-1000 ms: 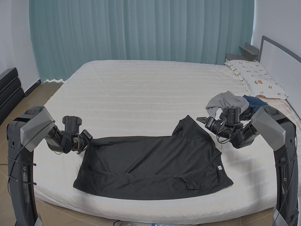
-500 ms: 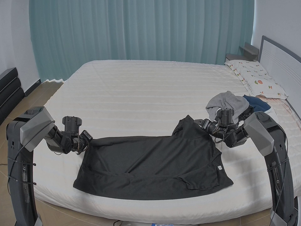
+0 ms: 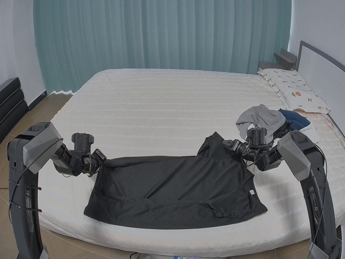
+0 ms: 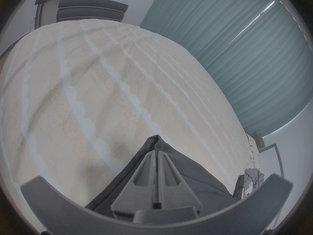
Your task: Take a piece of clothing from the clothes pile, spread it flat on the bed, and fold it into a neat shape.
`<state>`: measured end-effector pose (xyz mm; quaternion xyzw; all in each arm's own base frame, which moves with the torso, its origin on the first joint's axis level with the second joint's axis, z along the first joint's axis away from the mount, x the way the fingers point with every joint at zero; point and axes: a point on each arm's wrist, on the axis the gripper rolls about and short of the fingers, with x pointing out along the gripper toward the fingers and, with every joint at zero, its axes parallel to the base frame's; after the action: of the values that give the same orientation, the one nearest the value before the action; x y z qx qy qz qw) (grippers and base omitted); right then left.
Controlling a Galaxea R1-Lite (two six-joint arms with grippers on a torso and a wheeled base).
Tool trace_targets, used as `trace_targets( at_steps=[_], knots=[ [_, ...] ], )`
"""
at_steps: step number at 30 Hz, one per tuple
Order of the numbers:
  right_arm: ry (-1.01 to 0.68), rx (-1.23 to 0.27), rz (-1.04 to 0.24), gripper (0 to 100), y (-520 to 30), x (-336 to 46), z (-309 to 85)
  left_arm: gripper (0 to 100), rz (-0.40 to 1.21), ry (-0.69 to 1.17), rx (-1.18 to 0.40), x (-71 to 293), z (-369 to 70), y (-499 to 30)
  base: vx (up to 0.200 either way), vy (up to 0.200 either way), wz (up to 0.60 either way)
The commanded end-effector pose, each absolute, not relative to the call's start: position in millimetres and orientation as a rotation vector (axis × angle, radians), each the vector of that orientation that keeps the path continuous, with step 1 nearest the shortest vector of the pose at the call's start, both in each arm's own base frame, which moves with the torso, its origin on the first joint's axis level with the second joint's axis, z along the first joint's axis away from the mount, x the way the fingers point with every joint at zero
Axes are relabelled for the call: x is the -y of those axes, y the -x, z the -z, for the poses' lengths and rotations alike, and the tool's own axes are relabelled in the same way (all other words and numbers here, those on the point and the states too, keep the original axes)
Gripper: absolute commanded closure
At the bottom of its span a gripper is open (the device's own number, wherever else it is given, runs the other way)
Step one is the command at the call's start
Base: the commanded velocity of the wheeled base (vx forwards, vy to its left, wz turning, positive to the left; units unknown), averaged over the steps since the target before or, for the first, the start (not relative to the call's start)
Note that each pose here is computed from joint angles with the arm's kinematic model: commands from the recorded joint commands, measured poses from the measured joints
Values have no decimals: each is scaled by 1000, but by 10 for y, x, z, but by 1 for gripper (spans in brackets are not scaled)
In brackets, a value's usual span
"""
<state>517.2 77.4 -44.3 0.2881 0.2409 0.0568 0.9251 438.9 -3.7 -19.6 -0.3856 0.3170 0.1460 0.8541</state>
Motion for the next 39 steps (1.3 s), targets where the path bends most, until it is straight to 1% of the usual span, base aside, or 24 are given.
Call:
trace_targets(
  at_steps=[1, 2, 3, 8, 16, 20, 29, 33, 39],
  knots=[
    [-591, -506, -115, 0, -5161, -784, 469, 100, -308, 811, -667, 38, 199, -4389, 0, 0, 0],
    [-590, -515, -114, 0, -5153, -791, 469, 100, -308, 811, -667, 38, 199, -4389, 0, 0, 0],
    [-590, -517, -113, 100, -5152, -791, 457, 100, -306, 811, -667, 38, 199, -4389, 0, 0, 0],
    [-590, -513, -111, 100, -5156, -775, 441, 100, -306, 811, -667, 38, 199, -4389, 0, 0, 0],
    [-574, -509, -88, 100, -5119, -610, 375, 100, -306, 811, -664, 38, 189, -4400, 0, 0, 0],
    [-577, -493, -91, 100, -5120, -595, 309, 100, -303, 812, -657, 38, 168, -4408, 0, 0, 0],
    [-591, -422, -120, 100, -5071, -584, 251, 100, -294, 831, -592, -11, -84, -4423, 0, 0, 0],
    [-589, -443, -115, 100, -5015, -578, 308, 100, -311, 872, -565, -72, -168, -4417, 0, 0, 0],
    [-597, -403, -130, 100, -5008, -578, 253, 100, -316, 882, -547, -125, -246, -4397, 0, 0, 0]
  ],
)
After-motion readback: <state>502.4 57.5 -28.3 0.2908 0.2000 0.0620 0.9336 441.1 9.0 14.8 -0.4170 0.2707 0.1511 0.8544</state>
